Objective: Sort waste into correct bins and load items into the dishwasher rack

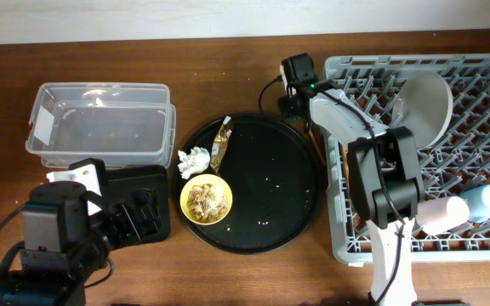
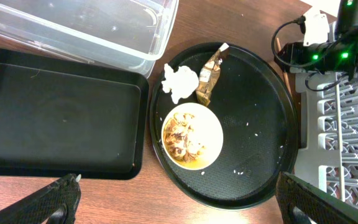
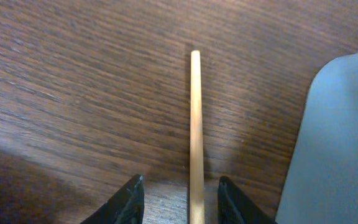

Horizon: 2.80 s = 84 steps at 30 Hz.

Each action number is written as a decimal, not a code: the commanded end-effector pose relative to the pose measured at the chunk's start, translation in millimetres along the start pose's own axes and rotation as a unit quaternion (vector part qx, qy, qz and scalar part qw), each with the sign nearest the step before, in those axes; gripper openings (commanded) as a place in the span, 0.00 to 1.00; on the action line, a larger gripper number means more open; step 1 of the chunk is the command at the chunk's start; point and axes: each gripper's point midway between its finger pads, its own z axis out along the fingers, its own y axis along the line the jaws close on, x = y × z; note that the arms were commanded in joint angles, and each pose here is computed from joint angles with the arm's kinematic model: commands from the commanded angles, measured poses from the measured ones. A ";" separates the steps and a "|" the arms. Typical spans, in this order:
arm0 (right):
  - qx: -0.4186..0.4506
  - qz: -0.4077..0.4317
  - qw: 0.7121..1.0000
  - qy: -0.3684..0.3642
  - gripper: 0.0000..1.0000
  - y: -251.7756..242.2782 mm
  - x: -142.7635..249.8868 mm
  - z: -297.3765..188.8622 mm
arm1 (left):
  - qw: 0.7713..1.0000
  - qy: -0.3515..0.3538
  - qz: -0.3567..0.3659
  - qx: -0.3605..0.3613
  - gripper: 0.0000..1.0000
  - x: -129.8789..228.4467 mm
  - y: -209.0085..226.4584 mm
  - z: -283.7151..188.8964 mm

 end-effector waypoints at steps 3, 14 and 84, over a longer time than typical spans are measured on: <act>-0.009 -0.017 0.998 0.065 0.04 10.0 34.3 14.6 | 1.000 -0.008 0.005 -0.003 1.00 -3.2 1.0 -3.3; -0.032 0.028 0.998 -0.054 0.04 -10.6 -100.9 -175.5 | 1.000 -0.008 0.005 -0.004 1.00 -2.9 1.1 -3.3; -0.184 0.056 0.976 -0.103 0.55 27.7 114.2 -372.3 | 1.000 -0.006 0.005 -0.004 1.00 -2.3 1.4 -3.3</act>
